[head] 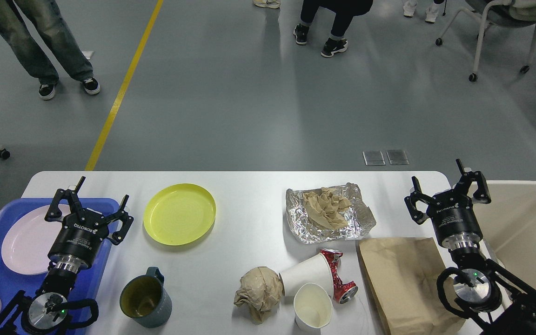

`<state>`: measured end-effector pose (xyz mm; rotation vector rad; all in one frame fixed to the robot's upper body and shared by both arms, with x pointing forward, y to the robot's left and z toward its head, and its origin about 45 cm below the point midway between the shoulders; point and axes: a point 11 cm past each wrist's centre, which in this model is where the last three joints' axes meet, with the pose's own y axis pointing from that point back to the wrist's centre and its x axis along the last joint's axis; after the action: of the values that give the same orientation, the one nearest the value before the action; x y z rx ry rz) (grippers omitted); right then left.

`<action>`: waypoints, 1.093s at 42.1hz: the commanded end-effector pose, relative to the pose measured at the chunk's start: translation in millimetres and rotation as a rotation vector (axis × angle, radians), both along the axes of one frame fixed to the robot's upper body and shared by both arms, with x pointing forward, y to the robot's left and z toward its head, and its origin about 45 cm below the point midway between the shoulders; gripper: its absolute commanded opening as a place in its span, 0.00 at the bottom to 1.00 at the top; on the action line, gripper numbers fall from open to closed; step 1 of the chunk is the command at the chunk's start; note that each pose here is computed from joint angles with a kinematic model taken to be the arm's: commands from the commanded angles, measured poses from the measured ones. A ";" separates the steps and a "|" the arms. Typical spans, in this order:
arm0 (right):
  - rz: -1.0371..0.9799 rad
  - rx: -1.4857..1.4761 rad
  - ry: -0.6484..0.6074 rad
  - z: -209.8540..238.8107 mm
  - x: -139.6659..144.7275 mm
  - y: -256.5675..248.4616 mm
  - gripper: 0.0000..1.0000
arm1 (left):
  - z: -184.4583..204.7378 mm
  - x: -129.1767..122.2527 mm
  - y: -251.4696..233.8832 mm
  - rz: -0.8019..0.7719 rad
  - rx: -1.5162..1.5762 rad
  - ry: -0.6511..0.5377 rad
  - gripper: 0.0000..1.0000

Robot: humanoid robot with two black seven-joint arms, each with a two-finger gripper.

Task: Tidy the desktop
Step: 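Lift the left gripper up off the blue tray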

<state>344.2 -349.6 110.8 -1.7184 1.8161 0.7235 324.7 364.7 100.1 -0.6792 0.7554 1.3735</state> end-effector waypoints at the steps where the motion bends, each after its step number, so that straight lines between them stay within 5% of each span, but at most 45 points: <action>1: -0.001 0.000 0.000 0.0 0.0 -0.1 1.00 | -0.4 -1.1 1.8 0.008 -0.001 -0.001 0.97; 24: -0.002 -0.001 0.001 -0.3 -0.1 -0.5 1.00 | 33.2 3.0 64.8 -0.028 0.221 0.008 0.97; 33: -0.001 -0.001 0.001 -0.3 -0.1 -0.5 1.00 | 71.5 34.4 74.9 -0.116 0.375 -0.012 0.97; 46: -0.001 0.000 0.000 -0.2 -0.1 -0.4 1.00 | 131.6 82.2 57.9 -0.455 0.823 0.031 0.97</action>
<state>344.1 -350.0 110.5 -1.7175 1.8182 0.7232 396.7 422.6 212.7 -0.0173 0.3595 1.1922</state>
